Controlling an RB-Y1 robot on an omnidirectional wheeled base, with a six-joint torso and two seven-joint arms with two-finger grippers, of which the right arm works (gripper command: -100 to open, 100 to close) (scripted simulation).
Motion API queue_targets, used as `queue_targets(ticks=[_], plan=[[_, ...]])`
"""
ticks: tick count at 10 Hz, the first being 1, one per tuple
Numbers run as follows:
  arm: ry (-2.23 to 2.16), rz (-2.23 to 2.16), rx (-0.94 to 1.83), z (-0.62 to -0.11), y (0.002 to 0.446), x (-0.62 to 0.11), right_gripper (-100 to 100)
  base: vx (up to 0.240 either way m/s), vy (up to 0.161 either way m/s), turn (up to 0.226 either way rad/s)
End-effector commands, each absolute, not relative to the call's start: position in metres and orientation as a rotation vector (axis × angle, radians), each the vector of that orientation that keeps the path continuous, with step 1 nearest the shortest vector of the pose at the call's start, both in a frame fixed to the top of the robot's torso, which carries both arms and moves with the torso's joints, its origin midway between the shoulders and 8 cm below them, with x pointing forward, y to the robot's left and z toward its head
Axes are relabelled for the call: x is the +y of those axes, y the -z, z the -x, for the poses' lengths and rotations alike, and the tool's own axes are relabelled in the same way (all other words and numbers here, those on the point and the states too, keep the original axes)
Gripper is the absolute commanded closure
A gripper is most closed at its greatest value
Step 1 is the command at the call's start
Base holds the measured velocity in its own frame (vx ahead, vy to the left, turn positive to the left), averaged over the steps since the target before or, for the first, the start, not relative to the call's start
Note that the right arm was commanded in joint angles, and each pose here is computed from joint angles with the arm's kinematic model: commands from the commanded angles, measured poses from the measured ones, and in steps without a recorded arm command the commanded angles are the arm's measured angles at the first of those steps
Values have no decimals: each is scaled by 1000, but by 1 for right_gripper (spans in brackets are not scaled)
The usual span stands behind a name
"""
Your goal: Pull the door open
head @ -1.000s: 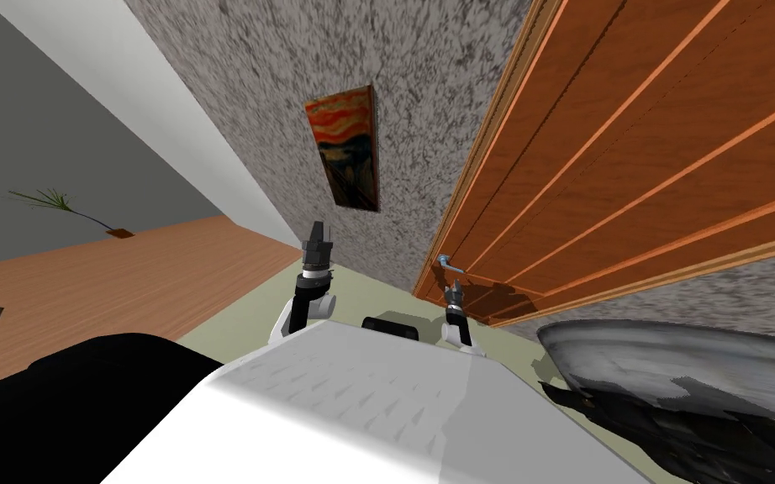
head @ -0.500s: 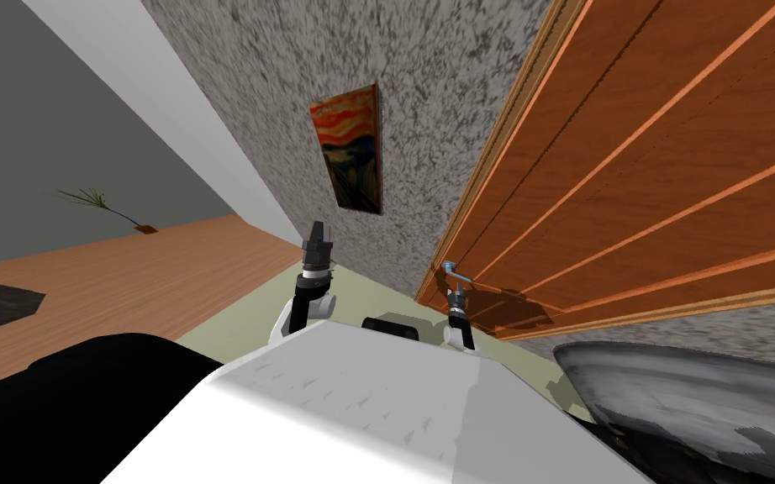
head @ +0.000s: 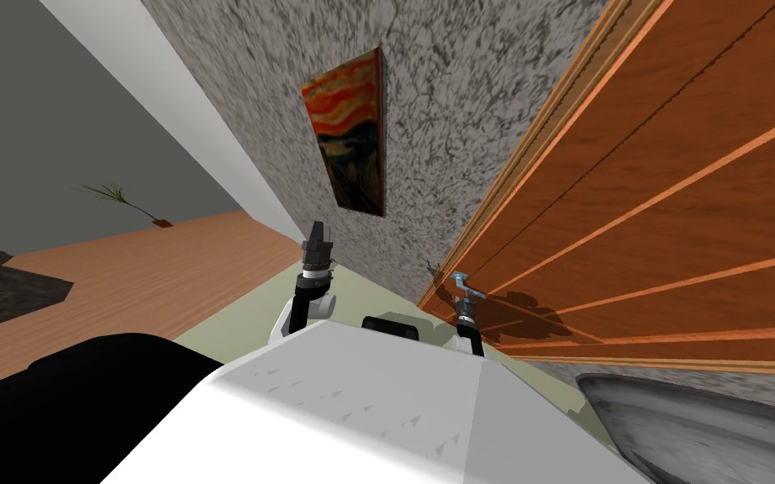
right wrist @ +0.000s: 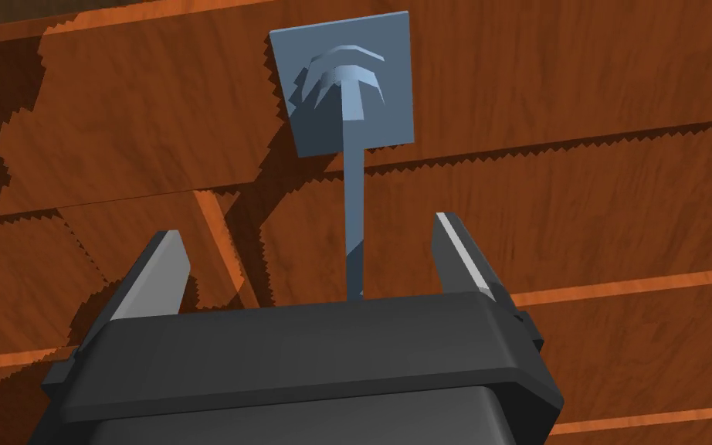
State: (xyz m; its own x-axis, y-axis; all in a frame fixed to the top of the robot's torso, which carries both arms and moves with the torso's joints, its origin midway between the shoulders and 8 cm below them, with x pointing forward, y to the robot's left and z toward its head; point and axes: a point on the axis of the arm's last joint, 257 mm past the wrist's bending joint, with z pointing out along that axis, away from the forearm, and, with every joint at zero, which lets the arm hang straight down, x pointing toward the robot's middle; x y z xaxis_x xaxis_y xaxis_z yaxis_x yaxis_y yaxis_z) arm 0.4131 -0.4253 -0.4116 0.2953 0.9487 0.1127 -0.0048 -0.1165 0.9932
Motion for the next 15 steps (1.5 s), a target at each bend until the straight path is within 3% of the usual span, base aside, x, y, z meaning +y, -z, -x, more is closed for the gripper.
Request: queue_targets(ticks=[1, 8, 9, 15], plan=[[-1072, -1415, 929, -418, 403, -425, -100, -12, -3, -15], [-1059, -1412, 895, -407, 396, -454, -100, 81, -8, 51], [-1059, -1412, 895, -407, 396, -454, 100, 0, 0, 0], [-1071, -1407, 910, -406, 397, -452, 100, -29, -1, 18]])
